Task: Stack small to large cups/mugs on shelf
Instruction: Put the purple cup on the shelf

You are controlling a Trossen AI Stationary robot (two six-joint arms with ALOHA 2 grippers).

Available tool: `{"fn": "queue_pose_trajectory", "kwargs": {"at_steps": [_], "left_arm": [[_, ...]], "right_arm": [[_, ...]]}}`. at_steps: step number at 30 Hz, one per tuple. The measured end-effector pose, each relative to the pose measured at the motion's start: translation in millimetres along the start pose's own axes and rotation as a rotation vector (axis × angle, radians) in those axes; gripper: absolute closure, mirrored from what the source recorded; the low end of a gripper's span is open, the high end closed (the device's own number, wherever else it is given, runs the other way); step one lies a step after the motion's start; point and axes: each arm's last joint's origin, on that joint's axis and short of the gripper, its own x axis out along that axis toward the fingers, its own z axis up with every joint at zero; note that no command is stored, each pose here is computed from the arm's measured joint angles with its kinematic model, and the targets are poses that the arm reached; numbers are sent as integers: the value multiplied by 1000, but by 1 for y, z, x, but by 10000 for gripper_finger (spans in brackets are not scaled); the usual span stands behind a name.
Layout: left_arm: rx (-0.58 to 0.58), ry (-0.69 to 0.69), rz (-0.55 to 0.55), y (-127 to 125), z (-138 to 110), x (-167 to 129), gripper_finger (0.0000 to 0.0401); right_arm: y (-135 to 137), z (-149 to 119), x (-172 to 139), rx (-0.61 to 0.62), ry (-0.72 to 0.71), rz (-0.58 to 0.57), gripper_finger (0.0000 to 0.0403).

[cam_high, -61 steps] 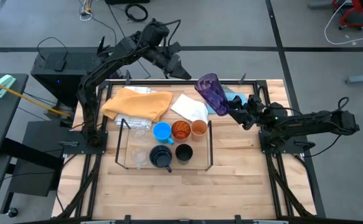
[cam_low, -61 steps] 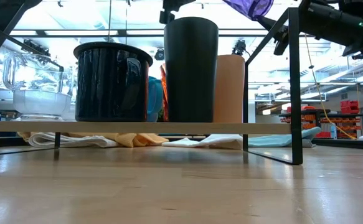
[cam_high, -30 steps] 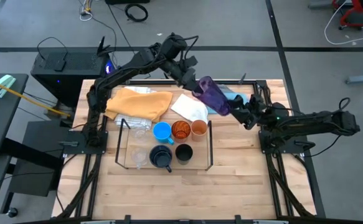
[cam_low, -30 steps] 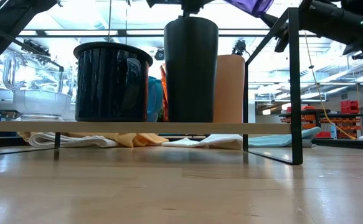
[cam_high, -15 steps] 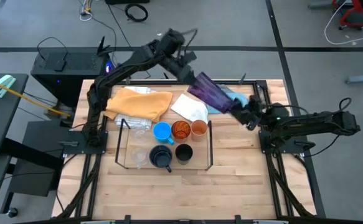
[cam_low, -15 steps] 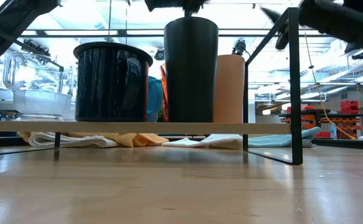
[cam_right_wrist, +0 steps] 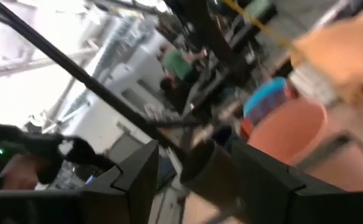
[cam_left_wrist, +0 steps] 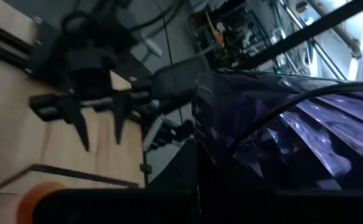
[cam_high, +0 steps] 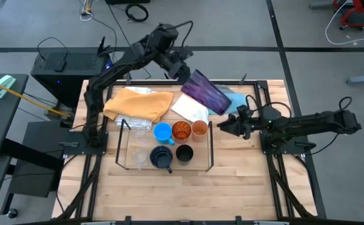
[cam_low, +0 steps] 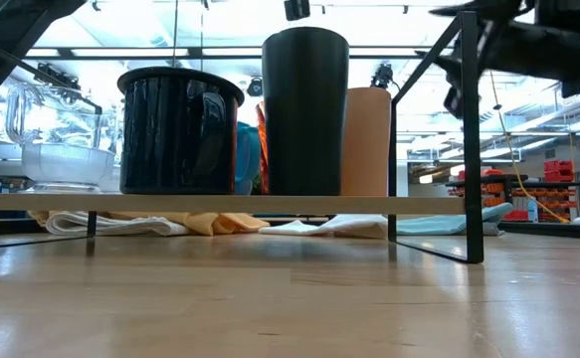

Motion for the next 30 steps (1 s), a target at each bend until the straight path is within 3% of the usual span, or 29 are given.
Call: {"fn": "queue_pose_trajectory", "kwargs": {"at_steps": [4,7,14,20,30], "left_arm": [[-2,45,-23,-3,-6,10,389],[-10,81,-3,-2,-13,13,389],[32,147,229,2,-34,19,389],[148,233,390,-17,-57,38,389],[289,301,546,-54,-88,69,389]], "right_arm": [[-3,-3,-5,30,45,-54,203],[0,3,-10,17,-1,-39,210],[5,15,-22,-12,-88,-31,225],[2,18,-29,-8,-96,-71,235],[-5,16,-32,43,-42,-107,243]]}}
